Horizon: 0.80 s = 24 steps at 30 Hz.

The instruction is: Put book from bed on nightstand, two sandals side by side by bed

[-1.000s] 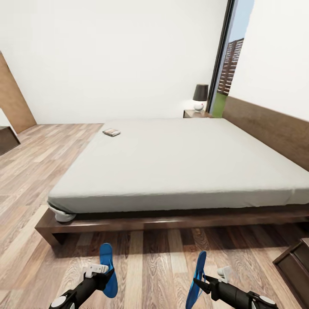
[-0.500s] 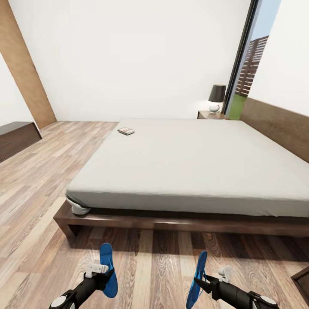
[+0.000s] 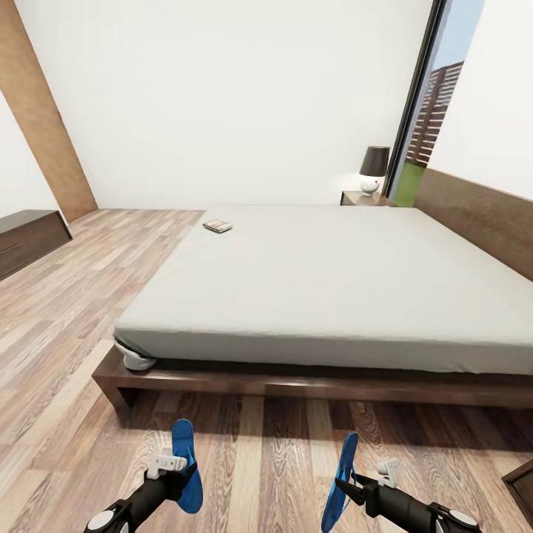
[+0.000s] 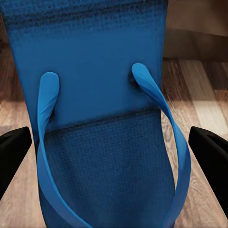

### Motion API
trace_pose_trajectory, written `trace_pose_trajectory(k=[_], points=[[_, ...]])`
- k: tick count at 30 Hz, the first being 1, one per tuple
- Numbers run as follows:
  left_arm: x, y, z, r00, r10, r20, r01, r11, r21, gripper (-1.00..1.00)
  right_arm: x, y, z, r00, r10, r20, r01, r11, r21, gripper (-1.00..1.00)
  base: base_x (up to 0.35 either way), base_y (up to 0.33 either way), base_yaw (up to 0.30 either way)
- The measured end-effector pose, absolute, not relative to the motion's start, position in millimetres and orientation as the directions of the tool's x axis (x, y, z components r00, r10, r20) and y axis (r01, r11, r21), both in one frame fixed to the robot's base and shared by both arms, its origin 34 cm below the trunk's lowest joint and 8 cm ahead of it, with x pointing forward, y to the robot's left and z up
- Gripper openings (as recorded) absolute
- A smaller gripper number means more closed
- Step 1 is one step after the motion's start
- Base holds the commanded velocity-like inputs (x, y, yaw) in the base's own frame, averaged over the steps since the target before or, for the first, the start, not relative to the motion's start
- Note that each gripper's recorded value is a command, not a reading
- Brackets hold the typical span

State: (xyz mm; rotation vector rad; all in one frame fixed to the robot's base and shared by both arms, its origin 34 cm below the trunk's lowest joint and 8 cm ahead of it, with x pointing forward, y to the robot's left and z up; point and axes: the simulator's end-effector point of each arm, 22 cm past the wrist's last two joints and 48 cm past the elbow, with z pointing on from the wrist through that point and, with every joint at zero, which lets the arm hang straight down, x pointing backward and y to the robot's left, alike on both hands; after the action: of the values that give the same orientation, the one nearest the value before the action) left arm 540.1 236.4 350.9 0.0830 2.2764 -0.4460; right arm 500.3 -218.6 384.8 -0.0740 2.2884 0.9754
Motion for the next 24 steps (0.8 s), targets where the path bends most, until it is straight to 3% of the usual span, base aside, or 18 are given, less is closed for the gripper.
trace_pose_trajectory(k=[24], points=[[534.9,236.6,327.0,-0.680,-0.081,-0.729,0.199,0.936,-0.290,-1.00,497.0,-221.9,361.8,-0.789,0.188,-0.585,-0.288,0.728,0.622,-1.00,0.000,0.000,0.000]])
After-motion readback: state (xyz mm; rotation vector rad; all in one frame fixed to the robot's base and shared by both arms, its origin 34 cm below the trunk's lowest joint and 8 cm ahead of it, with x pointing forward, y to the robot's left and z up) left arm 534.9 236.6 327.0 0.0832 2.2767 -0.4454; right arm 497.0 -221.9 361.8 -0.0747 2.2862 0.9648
